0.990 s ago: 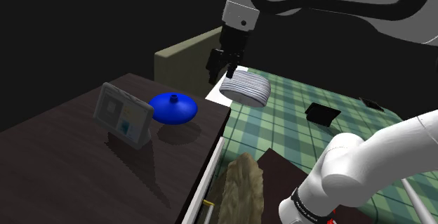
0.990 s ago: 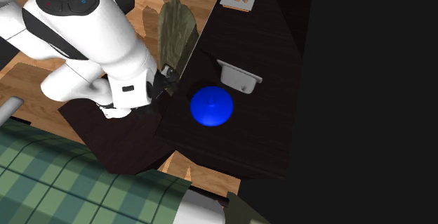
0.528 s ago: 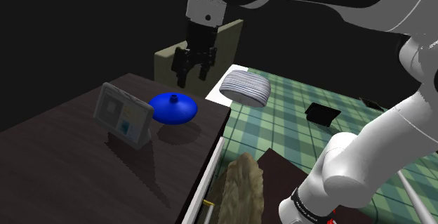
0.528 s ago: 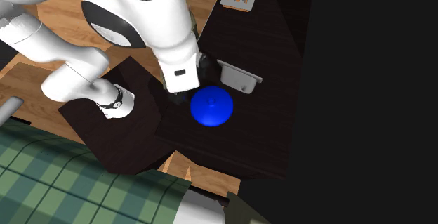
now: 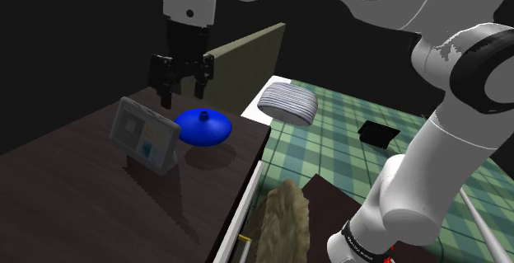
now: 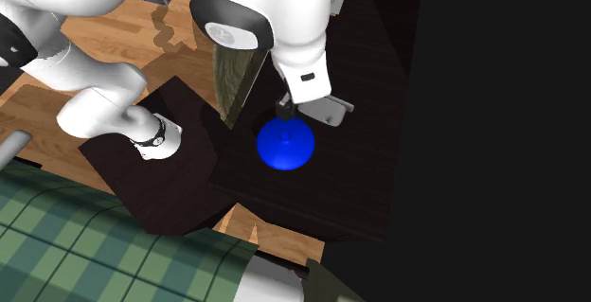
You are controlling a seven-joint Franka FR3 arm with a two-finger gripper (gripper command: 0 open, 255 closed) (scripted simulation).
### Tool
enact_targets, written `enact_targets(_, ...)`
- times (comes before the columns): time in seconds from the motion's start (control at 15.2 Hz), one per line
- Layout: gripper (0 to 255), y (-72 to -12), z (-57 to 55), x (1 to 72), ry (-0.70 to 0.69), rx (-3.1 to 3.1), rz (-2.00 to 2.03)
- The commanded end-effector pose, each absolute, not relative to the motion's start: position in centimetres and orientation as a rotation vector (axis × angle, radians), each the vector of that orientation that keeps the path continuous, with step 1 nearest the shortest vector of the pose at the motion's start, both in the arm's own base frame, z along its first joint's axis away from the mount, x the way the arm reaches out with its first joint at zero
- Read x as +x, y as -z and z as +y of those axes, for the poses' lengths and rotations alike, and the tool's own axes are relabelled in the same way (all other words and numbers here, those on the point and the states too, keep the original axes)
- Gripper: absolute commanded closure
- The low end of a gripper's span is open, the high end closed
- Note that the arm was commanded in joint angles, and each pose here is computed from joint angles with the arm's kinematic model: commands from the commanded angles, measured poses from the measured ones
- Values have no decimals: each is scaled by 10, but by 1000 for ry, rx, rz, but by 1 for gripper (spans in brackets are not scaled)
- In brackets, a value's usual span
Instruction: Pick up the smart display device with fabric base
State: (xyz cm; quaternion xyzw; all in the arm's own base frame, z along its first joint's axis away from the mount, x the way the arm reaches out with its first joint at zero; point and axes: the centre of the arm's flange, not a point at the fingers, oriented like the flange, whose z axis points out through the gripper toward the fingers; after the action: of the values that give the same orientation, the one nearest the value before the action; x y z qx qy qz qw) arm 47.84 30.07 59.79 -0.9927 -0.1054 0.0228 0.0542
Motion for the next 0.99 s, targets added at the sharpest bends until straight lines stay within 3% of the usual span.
enact_targets(0.0,0,-598,329,489,-88,-3005,-344)
enact_targets(0.86,0,-558,368,502,-116,-2989,-382)
enact_targets(0.92,255,-558,369,501,-116,-2989,-382)
